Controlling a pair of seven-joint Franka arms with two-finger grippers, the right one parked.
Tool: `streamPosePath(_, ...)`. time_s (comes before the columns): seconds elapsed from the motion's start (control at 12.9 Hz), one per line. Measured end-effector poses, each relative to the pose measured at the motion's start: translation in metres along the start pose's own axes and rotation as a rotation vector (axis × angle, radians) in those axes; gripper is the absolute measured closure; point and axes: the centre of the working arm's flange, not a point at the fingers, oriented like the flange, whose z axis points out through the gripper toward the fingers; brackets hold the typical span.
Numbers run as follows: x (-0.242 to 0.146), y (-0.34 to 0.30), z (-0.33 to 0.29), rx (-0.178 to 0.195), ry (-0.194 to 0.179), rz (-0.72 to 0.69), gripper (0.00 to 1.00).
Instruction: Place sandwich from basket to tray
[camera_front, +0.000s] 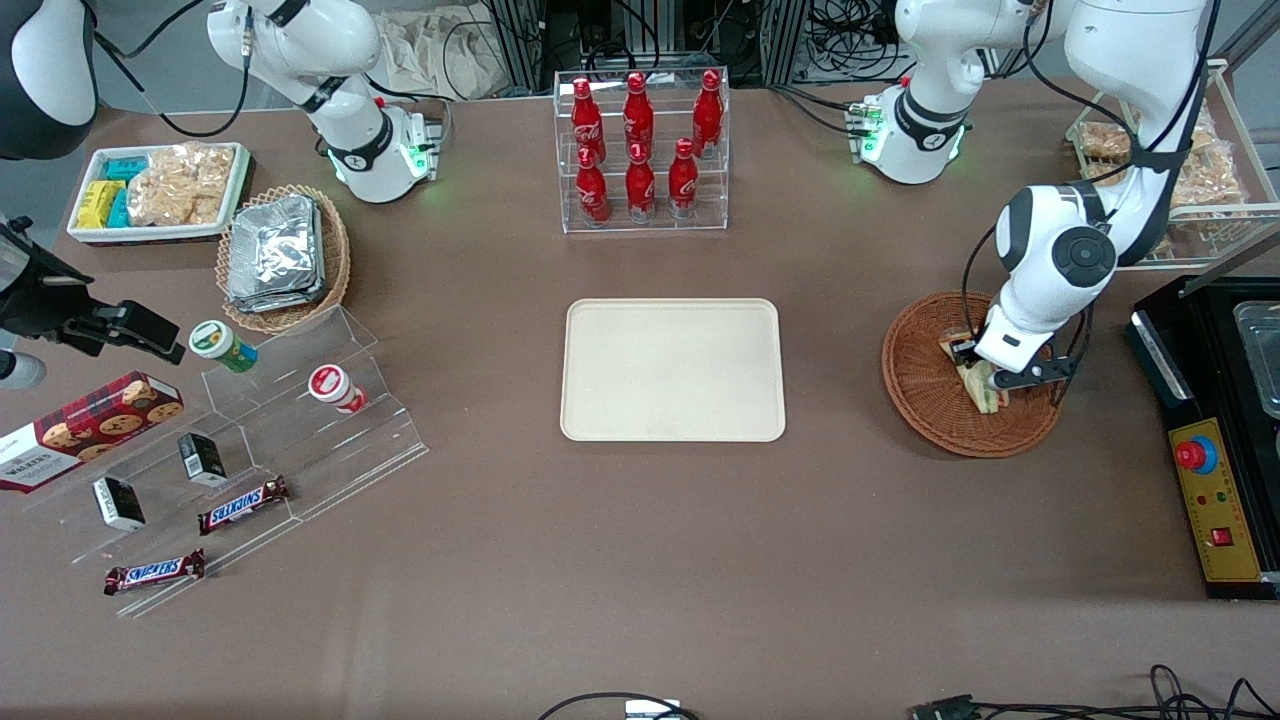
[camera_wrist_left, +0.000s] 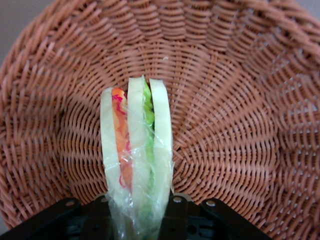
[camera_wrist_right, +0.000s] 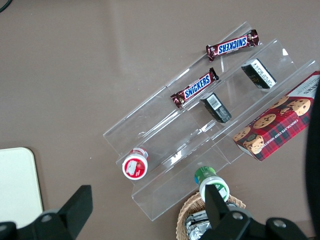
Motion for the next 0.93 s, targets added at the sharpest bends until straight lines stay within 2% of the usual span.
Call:
streamPosePath(0.16, 0.006, 0.000, -0.022, 0.009, -0.008, 0.000, 0.74)
streamPosePath(0.23, 0.010, 0.001, -0.043, 0.020, -0.025, 0.002, 0.74)
streamPosePath(0.54, 0.029, 0.018, -0.197, 0.073, -0.107, 0.019, 0.80)
streamPosePath(0.7, 0.033, 0.029, -0.289, 0.039, -0.146, 0.047, 0.80)
streamPosePath(0.78, 0.034, 0.030, -0.329, 0.022, -0.149, 0.083, 0.80)
streamPosePath(0.93, 0.035, 0.032, -0.388, 0.001, -0.123, 0.173, 0.81)
